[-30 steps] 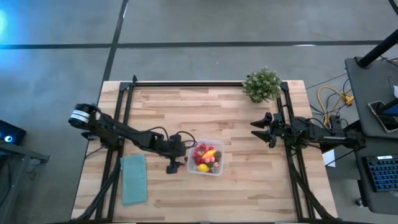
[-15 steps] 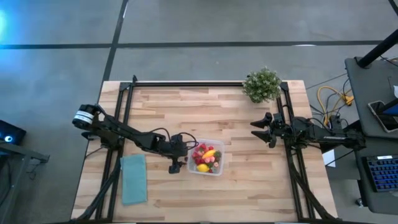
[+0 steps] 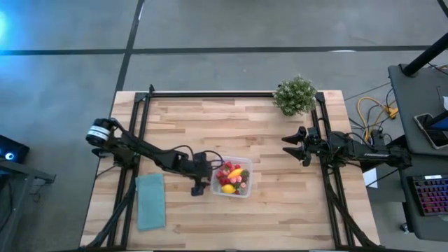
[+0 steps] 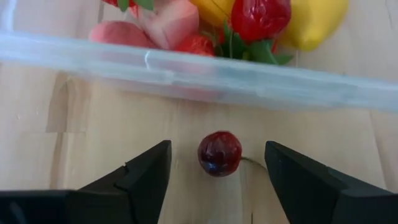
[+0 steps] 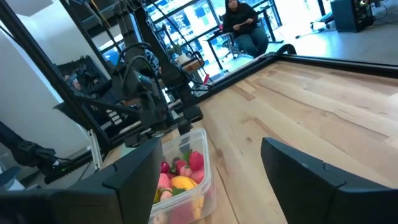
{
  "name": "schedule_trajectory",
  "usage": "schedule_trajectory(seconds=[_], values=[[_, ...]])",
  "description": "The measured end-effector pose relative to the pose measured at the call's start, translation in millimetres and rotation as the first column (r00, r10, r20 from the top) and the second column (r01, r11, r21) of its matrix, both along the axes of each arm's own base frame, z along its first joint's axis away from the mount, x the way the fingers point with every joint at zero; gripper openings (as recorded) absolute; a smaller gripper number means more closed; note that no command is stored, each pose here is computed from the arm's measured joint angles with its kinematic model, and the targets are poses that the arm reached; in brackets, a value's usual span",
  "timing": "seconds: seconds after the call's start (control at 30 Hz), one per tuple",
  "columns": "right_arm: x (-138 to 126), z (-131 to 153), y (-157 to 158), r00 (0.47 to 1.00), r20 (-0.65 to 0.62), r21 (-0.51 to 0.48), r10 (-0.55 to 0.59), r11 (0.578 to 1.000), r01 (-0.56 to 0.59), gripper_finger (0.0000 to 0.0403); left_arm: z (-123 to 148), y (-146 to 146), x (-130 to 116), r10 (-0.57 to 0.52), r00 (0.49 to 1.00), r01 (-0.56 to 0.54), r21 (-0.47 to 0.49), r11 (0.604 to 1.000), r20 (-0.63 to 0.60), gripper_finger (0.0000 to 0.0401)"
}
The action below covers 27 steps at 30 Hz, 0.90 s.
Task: Pick and placing Produce into tupperware
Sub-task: Put the dark red cherry into the transparent container
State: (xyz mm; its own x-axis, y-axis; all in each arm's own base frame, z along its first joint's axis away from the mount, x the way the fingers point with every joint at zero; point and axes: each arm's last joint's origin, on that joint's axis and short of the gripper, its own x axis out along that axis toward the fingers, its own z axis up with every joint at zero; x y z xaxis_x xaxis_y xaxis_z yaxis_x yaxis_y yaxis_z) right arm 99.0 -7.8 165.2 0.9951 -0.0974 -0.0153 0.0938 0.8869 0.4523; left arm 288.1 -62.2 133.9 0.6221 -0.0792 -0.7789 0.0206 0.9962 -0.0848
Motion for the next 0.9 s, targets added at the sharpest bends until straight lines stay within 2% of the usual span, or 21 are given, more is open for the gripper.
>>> schedule_trajectory(seconds=[0.23,0.6,0.9], values=[[0.0,0.0,0.0,1.0,0.0,0.0,0.0,1.0,0.0,0.0271,1.2,-0.9,3.8,-0.002,1.0,0.002,-0.004,1.0,0.022,0.0195],[0.0,0.0,0.0,1.0,0.0,0.0,0.0,1.0,0.0,0.0265,-5.9,-0.9,4.9,0.001,1.0,-0.001,0.005,1.0,0.002,0.0136],[0.0,0.0,0.0,1.0,0.0,0.0,0.0,1.0,0.0,0.0272,2.3,-0.5,1.8,-0.006,1.0,0.006,-0.003,1.0,0.009,0.0085]])
